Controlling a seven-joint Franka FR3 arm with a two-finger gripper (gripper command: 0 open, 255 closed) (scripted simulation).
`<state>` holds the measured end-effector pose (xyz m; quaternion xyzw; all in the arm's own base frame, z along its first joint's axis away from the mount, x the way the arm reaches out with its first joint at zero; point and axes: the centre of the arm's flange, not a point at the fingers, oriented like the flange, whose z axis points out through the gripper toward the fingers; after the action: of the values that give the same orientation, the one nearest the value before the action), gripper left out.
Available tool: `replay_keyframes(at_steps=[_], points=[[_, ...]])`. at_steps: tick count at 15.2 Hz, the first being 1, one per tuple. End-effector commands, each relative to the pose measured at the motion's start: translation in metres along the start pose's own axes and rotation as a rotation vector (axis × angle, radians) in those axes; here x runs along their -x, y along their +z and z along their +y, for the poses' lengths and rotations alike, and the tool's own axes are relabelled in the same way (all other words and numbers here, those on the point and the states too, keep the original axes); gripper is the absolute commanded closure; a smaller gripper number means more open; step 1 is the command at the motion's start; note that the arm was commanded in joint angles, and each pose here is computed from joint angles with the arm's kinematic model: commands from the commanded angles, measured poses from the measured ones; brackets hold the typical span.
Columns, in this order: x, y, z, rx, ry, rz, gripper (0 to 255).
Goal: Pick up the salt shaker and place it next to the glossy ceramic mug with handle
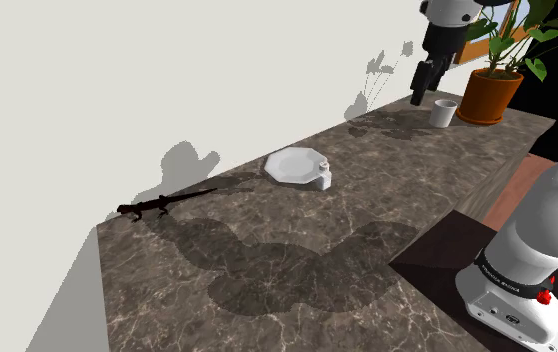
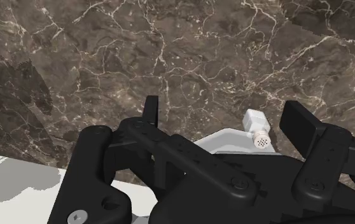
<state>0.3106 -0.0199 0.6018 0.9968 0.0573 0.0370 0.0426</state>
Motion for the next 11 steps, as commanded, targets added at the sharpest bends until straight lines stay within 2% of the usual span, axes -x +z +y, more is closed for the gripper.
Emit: replay_keyframes(at_steps=[1, 11], points=[[0.000, 0.000, 0.000, 0.000, 0.000, 0.000, 0], [-0.083, 0.087, -0.053, -0.042, -0.037, -0.028, 0]])
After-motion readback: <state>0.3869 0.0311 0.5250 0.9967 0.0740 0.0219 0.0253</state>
